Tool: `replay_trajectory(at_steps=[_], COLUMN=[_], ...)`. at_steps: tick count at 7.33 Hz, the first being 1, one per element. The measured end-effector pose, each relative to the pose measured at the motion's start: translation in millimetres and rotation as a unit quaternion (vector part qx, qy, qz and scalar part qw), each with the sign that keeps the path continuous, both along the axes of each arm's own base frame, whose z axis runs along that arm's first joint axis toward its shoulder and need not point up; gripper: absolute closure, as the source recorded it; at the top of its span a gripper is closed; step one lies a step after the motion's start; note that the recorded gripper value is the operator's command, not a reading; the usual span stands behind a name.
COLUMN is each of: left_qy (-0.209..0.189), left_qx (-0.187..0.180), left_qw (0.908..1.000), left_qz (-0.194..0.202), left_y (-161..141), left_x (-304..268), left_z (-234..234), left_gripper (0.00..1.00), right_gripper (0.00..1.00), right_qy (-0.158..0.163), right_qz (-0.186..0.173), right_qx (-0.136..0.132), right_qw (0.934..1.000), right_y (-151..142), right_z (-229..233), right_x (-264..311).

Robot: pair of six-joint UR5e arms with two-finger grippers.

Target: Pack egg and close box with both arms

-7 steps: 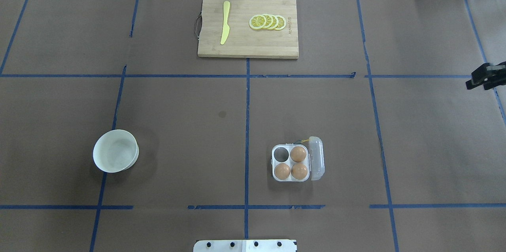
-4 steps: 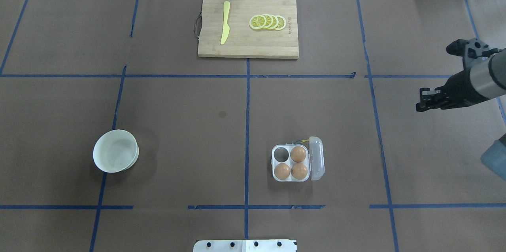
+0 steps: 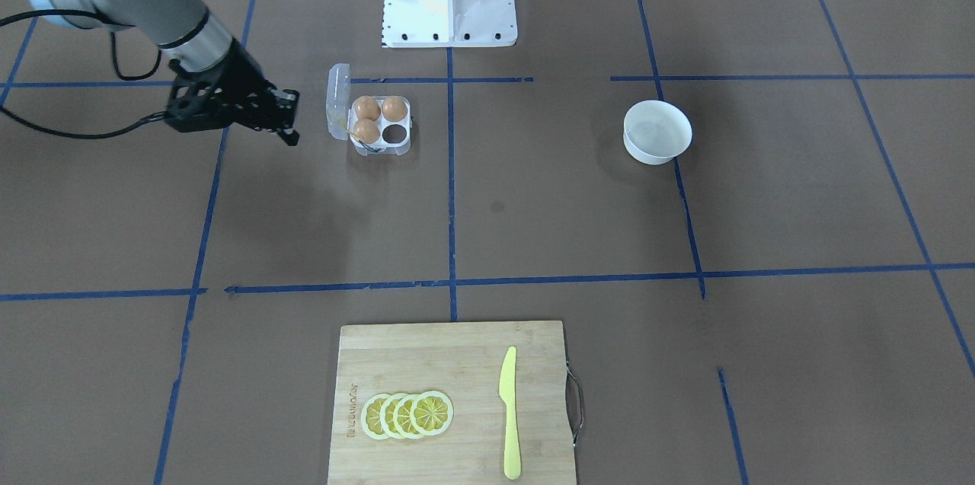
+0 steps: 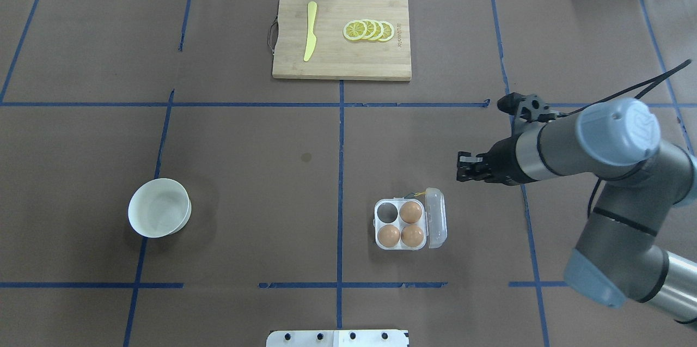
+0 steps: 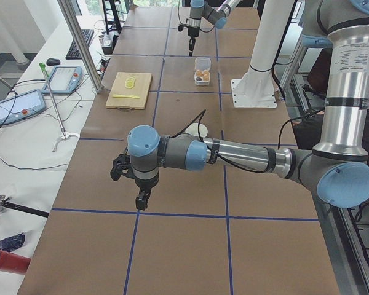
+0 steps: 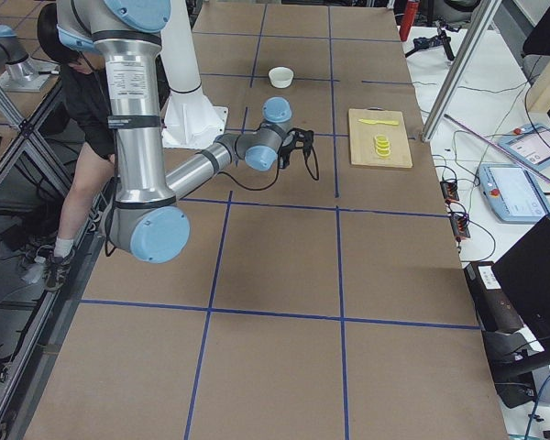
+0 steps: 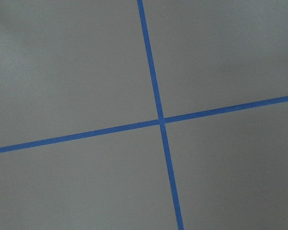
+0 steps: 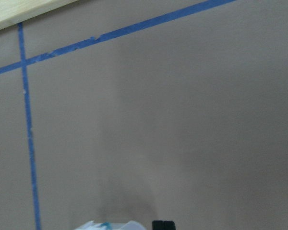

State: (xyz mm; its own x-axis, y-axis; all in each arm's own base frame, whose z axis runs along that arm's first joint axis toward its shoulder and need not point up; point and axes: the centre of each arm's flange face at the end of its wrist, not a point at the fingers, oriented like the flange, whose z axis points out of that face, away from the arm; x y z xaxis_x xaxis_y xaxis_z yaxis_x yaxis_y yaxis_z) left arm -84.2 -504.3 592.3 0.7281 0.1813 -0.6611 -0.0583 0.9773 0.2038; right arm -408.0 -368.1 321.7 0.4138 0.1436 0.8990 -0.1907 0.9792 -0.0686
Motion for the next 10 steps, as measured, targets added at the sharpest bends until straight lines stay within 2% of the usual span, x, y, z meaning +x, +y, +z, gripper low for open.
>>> replay_trajectory(at_steps=[2, 4, 5, 6, 7, 8, 10], left_qy=[0.000, 0.000, 0.000, 0.000, 0.000, 0.000, 0.000], left_qx=[0.002, 0.002, 0.001, 0.001, 0.002, 0.002, 0.003], left_qw=[1.0000, 1.0000, 1.0000, 1.0000, 1.0000, 1.0000, 1.0000], left_qz=[0.000, 0.000, 0.000, 0.000, 0.000, 0.000, 0.001], left_y=[-0.5, -0.7, -0.4, -0.2, -0.3, -0.4, -0.3], left_x=[0.2, 0.3, 0.3, 0.3, 0.3, 0.3, 0.2], left_z=[-0.6, 0.0, 0.5, 0.7, 0.6, 0.8, 1.9], left_gripper=[0.00, 0.00, 0.00, 0.00, 0.00, 0.00, 0.00], right_gripper=[1.00, 1.00, 0.85, 0.68, 0.01, 0.00, 0.00], right_qy=[-0.024, -0.026, -0.024, -0.008, 0.019, 0.046, 0.100], right_qz=[0.011, 0.015, 0.017, 0.019, 0.016, 0.005, -0.021], right_qx=[0.003, 0.003, 0.001, -0.009, -0.024, -0.025, -0.005], right_qw=[0.9996, 0.9995, 0.9996, 0.9997, 0.9994, 0.9986, 0.9948], right_y=[26.3, 31.4, 28.2, 17.9, 2.5, -13.2, -42.9], right_z=[-41.8, -52.9, -53.9, -51.3, -47.3, -43.7, -20.7], right_x=[-43.6, -52.4, -49.0, -40.0, -23.4, -1.4, 45.7])
